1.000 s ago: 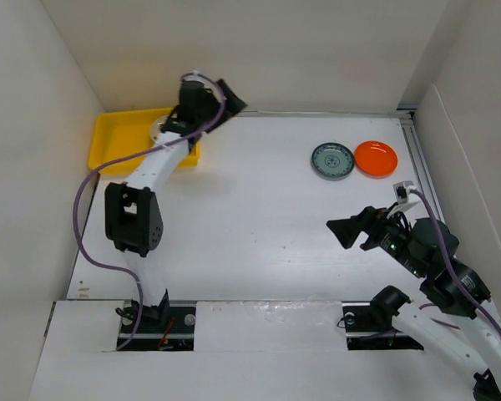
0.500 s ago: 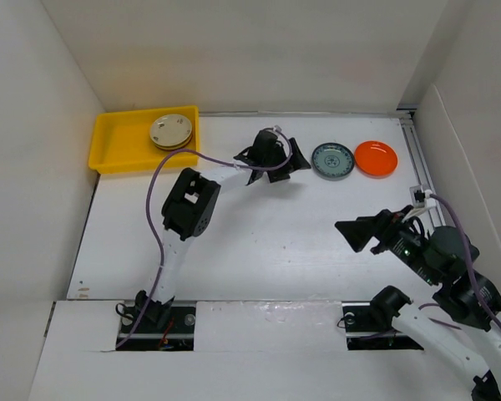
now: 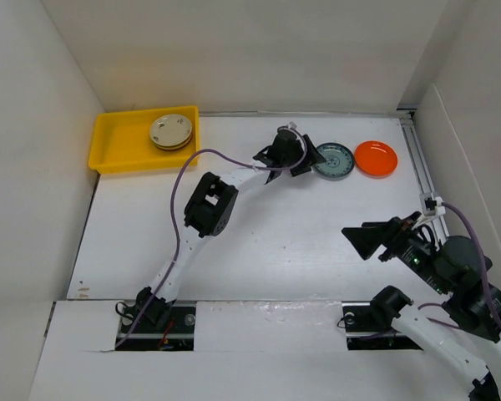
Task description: Place the plates into the plastic bin on the countertop
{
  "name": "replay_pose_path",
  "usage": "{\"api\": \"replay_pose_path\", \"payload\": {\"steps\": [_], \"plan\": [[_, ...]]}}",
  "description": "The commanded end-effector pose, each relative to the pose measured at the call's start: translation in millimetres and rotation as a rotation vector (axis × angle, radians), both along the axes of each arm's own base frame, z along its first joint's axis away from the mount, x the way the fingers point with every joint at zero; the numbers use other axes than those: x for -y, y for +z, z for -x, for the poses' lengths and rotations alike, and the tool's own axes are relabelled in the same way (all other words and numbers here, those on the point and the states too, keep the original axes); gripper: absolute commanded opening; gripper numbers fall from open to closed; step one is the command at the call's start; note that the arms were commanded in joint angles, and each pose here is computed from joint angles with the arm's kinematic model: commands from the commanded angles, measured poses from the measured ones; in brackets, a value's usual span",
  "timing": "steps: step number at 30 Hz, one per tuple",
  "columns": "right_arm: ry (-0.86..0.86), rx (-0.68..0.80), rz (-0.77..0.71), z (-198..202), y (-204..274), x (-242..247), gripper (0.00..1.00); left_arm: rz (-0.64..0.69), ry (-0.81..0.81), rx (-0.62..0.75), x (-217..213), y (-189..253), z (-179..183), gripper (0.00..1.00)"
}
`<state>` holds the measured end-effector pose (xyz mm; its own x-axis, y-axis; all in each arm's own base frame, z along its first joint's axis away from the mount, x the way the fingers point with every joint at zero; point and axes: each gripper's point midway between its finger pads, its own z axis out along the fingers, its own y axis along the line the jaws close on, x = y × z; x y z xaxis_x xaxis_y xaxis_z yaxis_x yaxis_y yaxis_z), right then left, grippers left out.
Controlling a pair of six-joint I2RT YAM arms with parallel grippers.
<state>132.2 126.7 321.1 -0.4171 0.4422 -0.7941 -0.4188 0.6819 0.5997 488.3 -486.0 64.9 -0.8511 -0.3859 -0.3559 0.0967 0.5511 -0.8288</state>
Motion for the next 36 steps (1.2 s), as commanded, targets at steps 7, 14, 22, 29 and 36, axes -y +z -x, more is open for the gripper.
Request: {"api": "replay_pose_path", "payload": {"steps": [7, 14, 22, 29, 36], "plan": [[0.031, 0.081, -0.062, 20, 36, 8, 1.0, -0.045, 0.133, -0.069, -10, -20, -22, 0.38], [0.031, 0.078, -0.059, 25, 36, 12, 1.0, -0.059, 0.168, -0.091, -13, -33, -26, 0.2], [0.041, 0.067, -0.041, 27, 29, 12, 1.0, 0.008, 0.19, -0.036, -7, -4, -37, 0.03], [0.019, 0.066, -0.039, 29, 26, 18, 1.0, 0.047, 0.207, -0.025, -16, 0, -42, 0.0], [0.019, 0.058, -0.032, 28, 20, 17, 1.0, 0.047, 0.222, -0.01, -39, 16, -35, 0.0]]}}
